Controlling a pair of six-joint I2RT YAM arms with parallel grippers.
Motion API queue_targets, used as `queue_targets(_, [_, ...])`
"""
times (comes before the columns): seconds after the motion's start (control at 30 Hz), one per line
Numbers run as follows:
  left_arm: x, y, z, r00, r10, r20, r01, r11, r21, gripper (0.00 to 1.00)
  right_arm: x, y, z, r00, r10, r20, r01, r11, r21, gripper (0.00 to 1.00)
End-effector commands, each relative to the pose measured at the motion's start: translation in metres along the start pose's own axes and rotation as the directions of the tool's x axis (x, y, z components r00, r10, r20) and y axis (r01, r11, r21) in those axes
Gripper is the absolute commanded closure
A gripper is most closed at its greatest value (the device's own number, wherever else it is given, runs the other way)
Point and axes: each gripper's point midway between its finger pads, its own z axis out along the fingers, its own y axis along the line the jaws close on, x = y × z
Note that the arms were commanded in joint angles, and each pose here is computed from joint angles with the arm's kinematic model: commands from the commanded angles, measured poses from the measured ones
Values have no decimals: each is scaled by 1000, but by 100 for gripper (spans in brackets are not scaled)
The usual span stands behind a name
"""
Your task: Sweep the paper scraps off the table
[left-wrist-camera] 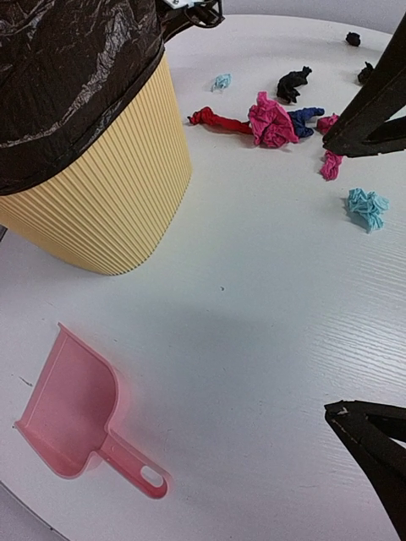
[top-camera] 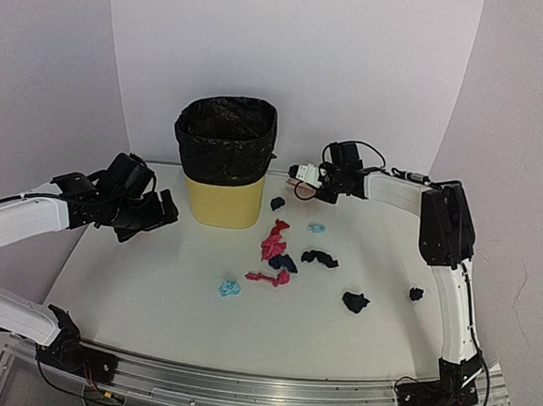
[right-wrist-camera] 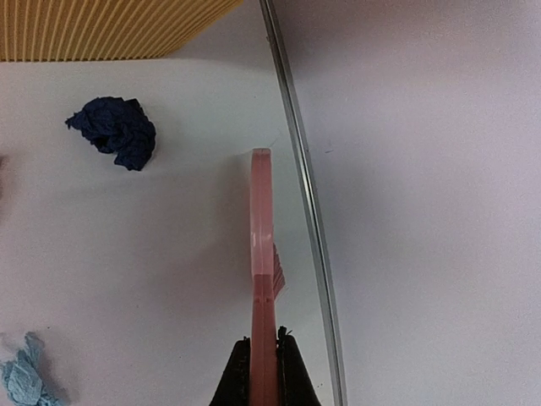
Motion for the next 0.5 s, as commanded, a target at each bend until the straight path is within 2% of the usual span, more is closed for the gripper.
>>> queue_targets(0.0, [-11, 3, -7, 999, -16, 45, 17, 1000, -18, 0, -37, 30, -21, 989, -107, 104, 112, 993, -44, 100])
queue_targets(0.1, [-12, 5, -8, 998, -21, 61, 22, 1000, -14, 0, -42, 76, -39, 979, -146, 143, 166, 976, -139, 100])
queue_targets(0.27, [-10, 8, -11, 998, -23, 63, 24, 1000, -5, 0, -42, 119, -63, 960, -266, 83, 278, 942, -186, 100])
queue_targets(0.47, [-6, 13, -13, 998, -24, 60, 24, 1000, -2, 0, -50, 158, -109, 958, -283, 38, 283, 926, -249, 100])
